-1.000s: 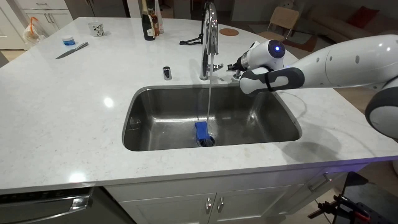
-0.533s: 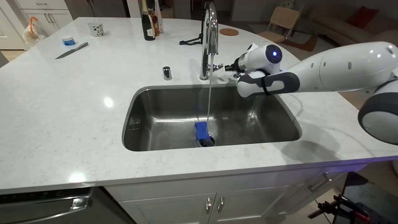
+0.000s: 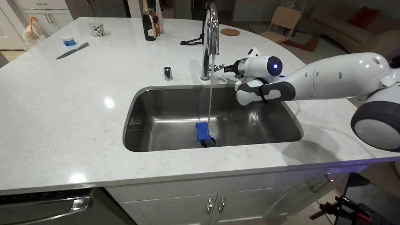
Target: Close the tap
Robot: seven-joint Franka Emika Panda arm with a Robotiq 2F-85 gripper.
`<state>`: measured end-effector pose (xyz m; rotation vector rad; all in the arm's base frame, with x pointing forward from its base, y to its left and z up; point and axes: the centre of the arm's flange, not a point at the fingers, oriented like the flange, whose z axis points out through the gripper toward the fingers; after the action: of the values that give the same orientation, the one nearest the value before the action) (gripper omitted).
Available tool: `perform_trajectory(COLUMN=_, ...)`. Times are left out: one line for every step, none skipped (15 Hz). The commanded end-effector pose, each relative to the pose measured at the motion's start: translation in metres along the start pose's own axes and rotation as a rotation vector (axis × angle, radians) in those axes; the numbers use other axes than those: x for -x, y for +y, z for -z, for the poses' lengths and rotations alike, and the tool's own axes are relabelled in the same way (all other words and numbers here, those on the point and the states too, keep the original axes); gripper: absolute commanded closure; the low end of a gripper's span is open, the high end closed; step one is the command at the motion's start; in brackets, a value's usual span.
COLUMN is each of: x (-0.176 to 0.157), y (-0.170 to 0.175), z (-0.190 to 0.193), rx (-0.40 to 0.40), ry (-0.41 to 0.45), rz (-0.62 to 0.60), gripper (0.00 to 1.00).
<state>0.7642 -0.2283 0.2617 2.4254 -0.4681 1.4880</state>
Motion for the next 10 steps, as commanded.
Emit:
perform_trajectory(x=0.005, y=-0.005, z=-0.01, rx=-0.013, ry=0.084, rz=0.032, gripper=1.0)
perform_trajectory(x=0.007, y=-0.006, z=-0.01, rx=-0.017, ry=0.096, rz=0.035, gripper=1.0)
perform_trajectory(x=0.01, y=-0.009, z=-0.011, rx=-0.024, ry=0.103, rz=0.038, gripper=1.0)
perform_trajectory(x=0.012, y=-0.011, z=-0.012, rx=-0.028, ry=0.112, rz=0.044, gripper=1.0)
perform_trajectory(x=0.014, y=-0.013, z=-0.013, rx=-0.034, ry=0.12, rz=0.046, gripper=1.0)
perform_trajectory(x=0.017, y=-0.016, z=-0.013, rx=-0.039, ry=0.13, rz=0.053, gripper=1.0)
perform_trajectory(x=0.018, y=-0.019, z=-0.016, rx=-0.044, ry=0.134, rz=0.058, gripper=1.0)
perform_trajectory(x=0.017, y=-0.022, z=-0.017, rx=-0.05, ry=0.142, rz=0.063, gripper=1.0)
perform_trajectory(x=0.018, y=-0.026, z=-0.018, rx=-0.055, ry=0.147, rz=0.068, gripper=1.0)
perform_trajectory(x=0.019, y=-0.027, z=-0.02, rx=-0.058, ry=0.153, rz=0.073, gripper=1.0)
